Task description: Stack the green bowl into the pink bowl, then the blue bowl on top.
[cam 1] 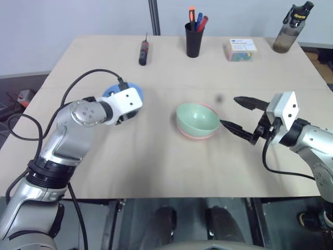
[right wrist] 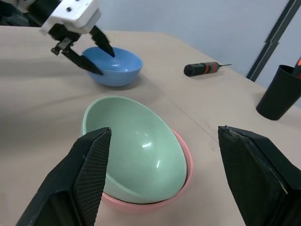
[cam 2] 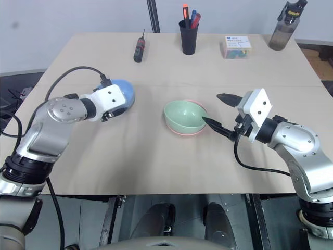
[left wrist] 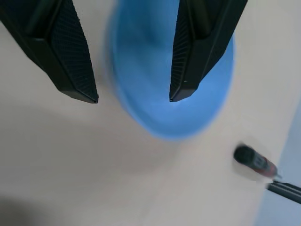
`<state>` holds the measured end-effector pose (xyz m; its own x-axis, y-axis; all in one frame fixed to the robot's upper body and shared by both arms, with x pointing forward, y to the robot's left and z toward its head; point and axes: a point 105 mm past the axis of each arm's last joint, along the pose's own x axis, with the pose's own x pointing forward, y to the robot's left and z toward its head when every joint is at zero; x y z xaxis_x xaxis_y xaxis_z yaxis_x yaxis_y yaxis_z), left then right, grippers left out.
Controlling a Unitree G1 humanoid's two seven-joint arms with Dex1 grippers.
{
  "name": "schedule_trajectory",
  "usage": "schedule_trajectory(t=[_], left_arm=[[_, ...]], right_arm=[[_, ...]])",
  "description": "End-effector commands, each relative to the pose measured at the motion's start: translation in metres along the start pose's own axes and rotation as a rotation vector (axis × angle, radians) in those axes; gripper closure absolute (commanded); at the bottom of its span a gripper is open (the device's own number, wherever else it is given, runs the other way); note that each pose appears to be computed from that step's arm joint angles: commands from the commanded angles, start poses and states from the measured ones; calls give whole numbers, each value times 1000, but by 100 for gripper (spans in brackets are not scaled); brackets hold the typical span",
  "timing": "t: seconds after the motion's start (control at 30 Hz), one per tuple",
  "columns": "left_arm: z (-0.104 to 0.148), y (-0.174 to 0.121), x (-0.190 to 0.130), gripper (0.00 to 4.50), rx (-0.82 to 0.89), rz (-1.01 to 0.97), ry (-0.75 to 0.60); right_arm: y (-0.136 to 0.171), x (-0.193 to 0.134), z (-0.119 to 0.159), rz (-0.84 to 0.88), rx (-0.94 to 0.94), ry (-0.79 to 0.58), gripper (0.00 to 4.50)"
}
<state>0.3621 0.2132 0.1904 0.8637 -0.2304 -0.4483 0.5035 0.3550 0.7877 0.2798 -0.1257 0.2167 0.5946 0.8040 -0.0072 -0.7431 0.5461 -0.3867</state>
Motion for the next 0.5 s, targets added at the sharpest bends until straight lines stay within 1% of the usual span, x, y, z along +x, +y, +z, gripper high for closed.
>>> schedule_trajectory(t=[0.03,0.13,0.17,0.2,0.23,0.3,0.33,0.37,0.43,0.5], left_arm=[[-8,2,3,184,27,40,71],[-19,1,11,184,35,52,123],[-19,0,12,235,36,48,123],[-19,-1,14,263,42,43,120],[-19,-2,15,331,46,38,118],[-17,0,17,380,43,40,110],[-16,0,18,426,44,38,103],[-15,1,19,440,46,36,98],[-10,2,20,440,36,33,73],[5,5,20,440,23,25,3]], right_arm=[[-3,-1,11,15,-48,-29,71],[-4,0,11,19,-52,-26,71],[-4,-1,11,20,-51,-24,71],[-3,-1,10,20,-51,-23,71],[-4,-1,11,20,-51,-22,71],[-4,-3,10,16,-58,-14,71],[-4,-4,10,13,-61,-10,71],[-4,-4,10,10,-63,-7,71],[-4,-8,10,-1,-61,-2,71],[-5,-13,9,-17,-64,5,71]])
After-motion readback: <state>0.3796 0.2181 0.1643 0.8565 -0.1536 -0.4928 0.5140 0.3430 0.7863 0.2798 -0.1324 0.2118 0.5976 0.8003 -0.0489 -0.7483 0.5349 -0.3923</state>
